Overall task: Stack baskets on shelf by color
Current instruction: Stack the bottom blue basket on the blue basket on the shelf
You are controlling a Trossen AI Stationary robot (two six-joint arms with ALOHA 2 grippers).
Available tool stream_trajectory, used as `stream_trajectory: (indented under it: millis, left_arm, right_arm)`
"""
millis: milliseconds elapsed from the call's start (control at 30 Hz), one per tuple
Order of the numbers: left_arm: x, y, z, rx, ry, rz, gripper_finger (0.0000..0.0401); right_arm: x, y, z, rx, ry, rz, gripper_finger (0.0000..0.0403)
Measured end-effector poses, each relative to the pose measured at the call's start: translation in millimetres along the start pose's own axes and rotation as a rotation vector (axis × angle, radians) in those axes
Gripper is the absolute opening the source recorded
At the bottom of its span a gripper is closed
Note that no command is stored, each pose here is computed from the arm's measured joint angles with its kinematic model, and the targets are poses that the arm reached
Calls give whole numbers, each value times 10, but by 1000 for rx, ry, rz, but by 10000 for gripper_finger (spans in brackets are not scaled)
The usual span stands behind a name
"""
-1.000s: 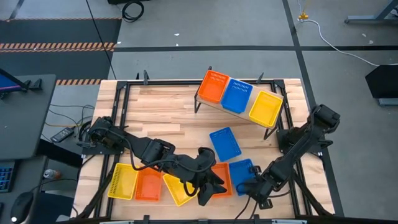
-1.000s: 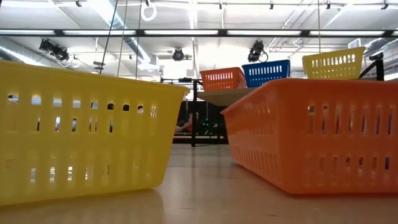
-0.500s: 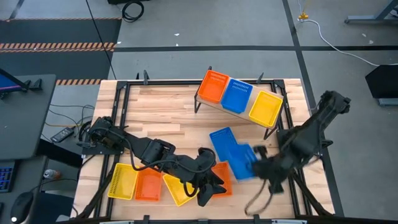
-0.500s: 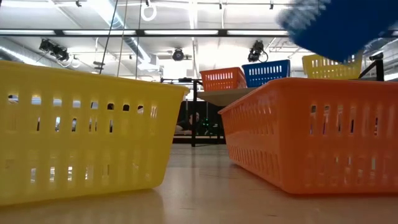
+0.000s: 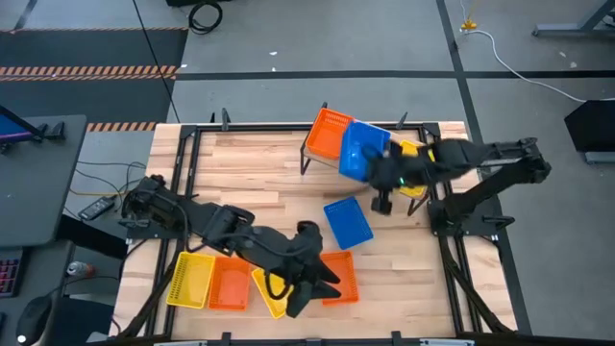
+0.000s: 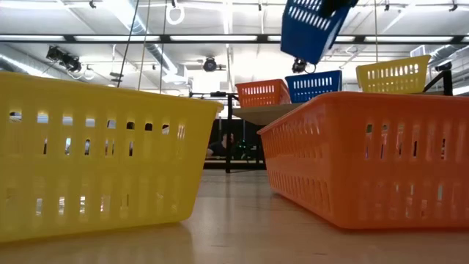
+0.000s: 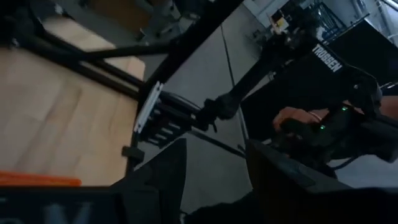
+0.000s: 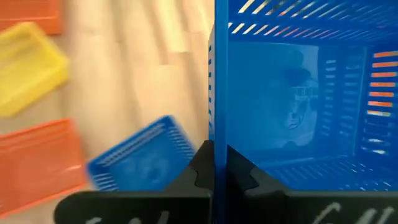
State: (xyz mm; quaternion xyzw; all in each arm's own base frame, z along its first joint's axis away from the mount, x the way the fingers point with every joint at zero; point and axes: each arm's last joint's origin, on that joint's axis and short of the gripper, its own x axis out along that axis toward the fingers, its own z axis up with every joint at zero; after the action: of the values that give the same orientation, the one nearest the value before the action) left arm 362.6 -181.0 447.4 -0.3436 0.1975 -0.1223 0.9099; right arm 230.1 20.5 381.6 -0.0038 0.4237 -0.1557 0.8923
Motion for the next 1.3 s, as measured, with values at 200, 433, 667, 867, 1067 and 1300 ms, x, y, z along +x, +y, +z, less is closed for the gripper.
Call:
stream_trajectory:
  millis: [200, 433, 667, 867, 1067, 1300]
  left_arm:
    - [-181, -43, 123, 57, -77, 12, 172]
    - [-213, -38, 194, 86, -121, 9, 172]
    - [-228, -52, 194, 96, -122, 3, 172]
    - [-320, -73, 228, 121, -123, -5, 172]
    - [-434, -98, 295, 120, -151, -21, 172]
    - [-492, -116, 320, 121, -170, -21, 172]
  right_arm:
    - [176, -393, 59, 47, 58, -82, 8]
    - [395, -623, 82, 93, 141, -73, 8]
    - [436, -701, -17, 97, 269, -91, 9]
    - [425, -696, -29, 101, 279, -70, 9]
    - [426, -703, -31, 149, 280, -67, 10]
    - [426, -702, -34, 159, 285, -59, 34]
